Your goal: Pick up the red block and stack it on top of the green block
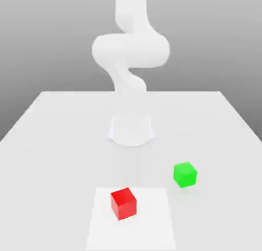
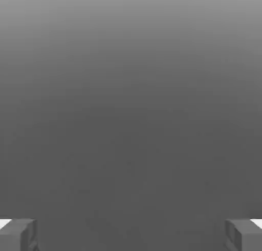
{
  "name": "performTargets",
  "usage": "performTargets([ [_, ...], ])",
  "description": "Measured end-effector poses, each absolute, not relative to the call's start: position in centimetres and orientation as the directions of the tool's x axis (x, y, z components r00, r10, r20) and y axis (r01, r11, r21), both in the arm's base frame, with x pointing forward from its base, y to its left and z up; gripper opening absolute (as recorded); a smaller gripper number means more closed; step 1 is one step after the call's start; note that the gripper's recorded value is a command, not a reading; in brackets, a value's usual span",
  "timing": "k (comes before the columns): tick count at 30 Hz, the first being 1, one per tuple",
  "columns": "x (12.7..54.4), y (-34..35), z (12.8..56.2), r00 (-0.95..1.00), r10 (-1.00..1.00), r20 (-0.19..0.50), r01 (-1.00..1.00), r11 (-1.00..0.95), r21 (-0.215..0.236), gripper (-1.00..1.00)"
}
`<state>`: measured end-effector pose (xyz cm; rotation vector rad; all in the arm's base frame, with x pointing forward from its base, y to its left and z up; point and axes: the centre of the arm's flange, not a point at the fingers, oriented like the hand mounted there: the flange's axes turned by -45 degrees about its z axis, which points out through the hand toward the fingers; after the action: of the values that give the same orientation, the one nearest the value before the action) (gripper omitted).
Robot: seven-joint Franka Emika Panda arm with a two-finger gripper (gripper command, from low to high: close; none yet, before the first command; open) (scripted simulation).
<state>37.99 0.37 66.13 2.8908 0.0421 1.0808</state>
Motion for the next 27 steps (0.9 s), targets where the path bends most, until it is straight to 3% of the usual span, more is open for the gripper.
performTargets([
  [4,42.6,0.2,56.2,0.846,0.141,0.513,0.068,-0.985,0.158,0.0],
  [9,44.8,-1.0,43.8,0.916,0.237,0.323,0.18,-0.964,0.197,0.0],
  [14,43.6,-2.1,32.3,0.935,0.323,0.148,0.302,-0.942,0.148,0.0],
  [19,39.8,-1.9,22.6,0.911,0.413,0.019,0.412,-0.911,0.027,0.0],
  [21,39.2,-1.8,20.6,0.905,0.425,0.008,0.425,-0.905,0.007,0.0],
  [27,39.1,-1.9,15.8,0.905,0.426,0.004,0.426,-0.905,0.0,0.0],
])
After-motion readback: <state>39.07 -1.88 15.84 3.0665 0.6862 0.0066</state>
